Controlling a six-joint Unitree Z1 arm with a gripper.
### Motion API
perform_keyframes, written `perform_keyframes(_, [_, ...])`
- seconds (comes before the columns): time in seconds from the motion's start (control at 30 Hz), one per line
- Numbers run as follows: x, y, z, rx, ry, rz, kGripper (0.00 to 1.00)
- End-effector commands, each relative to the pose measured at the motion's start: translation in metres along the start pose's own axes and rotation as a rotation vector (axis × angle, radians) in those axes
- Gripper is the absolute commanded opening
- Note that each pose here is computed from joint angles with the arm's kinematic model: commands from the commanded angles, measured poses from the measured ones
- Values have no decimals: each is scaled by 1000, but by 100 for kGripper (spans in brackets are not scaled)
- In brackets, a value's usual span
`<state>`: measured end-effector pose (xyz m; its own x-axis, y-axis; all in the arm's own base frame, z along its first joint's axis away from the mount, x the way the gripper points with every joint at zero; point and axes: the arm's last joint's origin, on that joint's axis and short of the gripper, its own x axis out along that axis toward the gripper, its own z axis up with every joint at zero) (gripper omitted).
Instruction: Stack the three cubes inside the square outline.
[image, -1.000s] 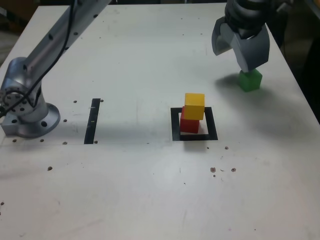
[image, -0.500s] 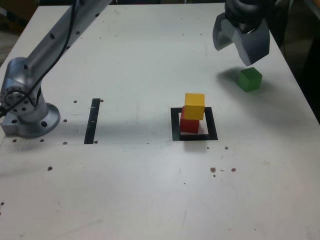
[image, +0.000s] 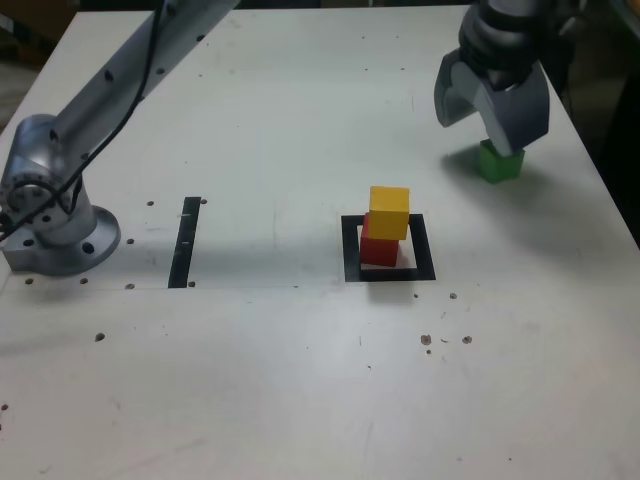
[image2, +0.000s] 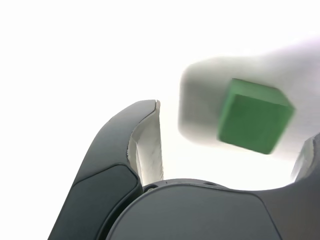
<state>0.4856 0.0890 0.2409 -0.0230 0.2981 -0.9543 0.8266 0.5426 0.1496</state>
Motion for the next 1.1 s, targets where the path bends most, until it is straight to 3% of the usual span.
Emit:
perform_keyframes(0.0, [3, 0, 3, -1, -6, -4, 98])
perform_keyframes(0.37, [13, -1, 8, 8, 4, -31, 84])
perform_keyframes(0.67, [20, 3, 12, 8, -1, -30, 81])
perform_keyframes(1.07, [26, 2, 14, -14, 7, -46, 62])
